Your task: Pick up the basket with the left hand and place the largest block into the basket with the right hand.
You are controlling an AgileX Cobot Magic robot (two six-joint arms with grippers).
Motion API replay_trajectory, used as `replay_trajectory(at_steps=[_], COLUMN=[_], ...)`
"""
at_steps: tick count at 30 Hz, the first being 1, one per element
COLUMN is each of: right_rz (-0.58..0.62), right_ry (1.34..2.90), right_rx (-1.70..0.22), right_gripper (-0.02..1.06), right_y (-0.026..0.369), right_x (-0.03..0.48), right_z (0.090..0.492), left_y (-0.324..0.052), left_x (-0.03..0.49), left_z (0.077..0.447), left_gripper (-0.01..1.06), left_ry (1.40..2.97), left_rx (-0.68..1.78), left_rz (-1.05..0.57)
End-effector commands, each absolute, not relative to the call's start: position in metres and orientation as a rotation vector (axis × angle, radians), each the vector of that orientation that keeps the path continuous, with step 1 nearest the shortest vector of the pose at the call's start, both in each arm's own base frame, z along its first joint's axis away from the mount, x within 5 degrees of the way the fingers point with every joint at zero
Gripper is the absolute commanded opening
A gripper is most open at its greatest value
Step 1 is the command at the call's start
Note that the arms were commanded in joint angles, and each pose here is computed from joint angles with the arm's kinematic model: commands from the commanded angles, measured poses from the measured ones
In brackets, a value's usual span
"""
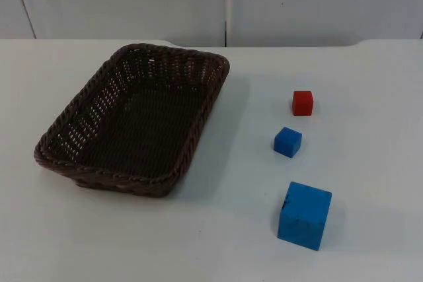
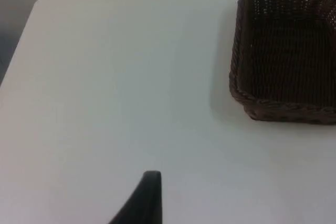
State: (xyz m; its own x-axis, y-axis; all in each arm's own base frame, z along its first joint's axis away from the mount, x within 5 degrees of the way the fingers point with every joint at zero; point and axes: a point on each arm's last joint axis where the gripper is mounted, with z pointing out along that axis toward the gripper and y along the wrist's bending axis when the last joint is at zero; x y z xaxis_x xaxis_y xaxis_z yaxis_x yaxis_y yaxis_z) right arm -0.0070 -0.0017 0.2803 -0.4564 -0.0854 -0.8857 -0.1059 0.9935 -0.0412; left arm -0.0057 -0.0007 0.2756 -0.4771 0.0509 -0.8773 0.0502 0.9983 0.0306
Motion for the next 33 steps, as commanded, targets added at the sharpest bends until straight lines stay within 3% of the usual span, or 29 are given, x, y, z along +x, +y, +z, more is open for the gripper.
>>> replay_trajectory(at_steps=[1, 16, 33], right_rz=[0.022, 0.022, 0.019], right_ry=[2.043, 2.043, 2.043], right_rx=[-0.126, -0.126, -0.126], right_gripper=[1.05, 1.05, 1.05], right_y=[-0.002, -0.002, -0.002], right_x=[-0.007, -0.007, -0.007], right_z=[0.280, 0.280, 0.280], left_y=[-0.002, -0.003, -0.009], left_x=[-0.007, 0.017, 0.075], left_z=[0.282, 0.314, 0.324], left_gripper=[1.05, 1.05, 1.05], left_ry=[2.026, 2.035, 2.185], left_rx=[0.072, 0.075, 0.061], left_rz=[-0.024, -0.035, -0.106])
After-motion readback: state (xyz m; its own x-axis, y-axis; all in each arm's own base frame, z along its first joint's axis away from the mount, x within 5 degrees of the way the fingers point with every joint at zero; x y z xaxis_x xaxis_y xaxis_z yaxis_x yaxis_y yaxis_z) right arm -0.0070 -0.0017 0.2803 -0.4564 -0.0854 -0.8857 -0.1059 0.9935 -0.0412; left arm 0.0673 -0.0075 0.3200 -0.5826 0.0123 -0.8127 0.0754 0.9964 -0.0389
